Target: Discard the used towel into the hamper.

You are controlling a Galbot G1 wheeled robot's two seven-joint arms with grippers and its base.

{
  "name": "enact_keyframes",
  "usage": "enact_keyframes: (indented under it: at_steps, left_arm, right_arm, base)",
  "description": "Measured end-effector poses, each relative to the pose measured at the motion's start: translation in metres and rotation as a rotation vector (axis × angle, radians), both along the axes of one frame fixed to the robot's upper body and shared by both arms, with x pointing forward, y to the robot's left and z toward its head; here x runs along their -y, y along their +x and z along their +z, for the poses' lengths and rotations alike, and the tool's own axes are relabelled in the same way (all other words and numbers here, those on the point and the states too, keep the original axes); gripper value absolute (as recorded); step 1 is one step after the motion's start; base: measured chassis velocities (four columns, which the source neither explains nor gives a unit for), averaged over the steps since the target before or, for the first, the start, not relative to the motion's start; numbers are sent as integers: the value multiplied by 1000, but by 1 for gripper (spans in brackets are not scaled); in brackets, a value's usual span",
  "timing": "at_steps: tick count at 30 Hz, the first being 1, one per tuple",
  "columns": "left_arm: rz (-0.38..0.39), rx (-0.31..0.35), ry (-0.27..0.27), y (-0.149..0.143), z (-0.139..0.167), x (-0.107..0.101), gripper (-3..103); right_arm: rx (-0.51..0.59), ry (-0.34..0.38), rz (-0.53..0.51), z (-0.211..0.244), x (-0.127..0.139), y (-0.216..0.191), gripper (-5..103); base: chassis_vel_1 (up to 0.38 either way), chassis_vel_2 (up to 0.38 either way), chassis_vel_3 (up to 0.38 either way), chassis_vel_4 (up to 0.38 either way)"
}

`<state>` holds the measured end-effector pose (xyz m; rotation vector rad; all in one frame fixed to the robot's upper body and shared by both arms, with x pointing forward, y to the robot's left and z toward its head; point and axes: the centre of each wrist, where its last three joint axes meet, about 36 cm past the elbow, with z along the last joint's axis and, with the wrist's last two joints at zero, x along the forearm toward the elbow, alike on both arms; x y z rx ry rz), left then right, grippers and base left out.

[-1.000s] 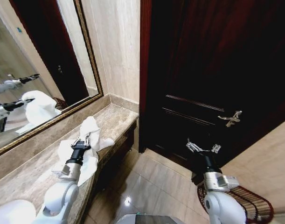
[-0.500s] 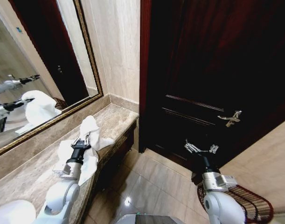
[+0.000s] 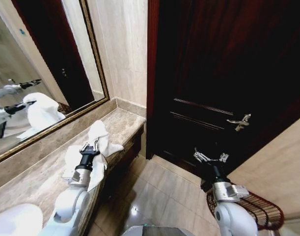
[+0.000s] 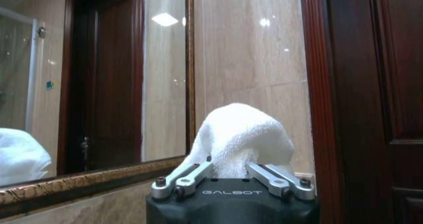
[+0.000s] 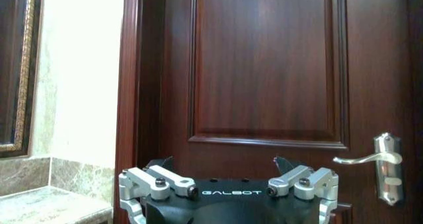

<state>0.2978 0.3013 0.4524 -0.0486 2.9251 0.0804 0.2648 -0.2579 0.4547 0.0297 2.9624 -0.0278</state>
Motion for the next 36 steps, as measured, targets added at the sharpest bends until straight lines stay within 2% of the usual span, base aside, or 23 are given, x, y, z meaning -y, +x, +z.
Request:
enact_keyframes:
  at_steps: [10,36]
  left_arm:
    - [11,0,1,1,-1,0,7]
    - [4,8,-7,7,-2,4,7]
  right_arm:
    - [26,-3,2,-2,-1,1,100]
    - [42,9,-54,3,-2,2,100]
  base:
    - [6,-24,-24,6]
    - [-98,-96,-89,-87]
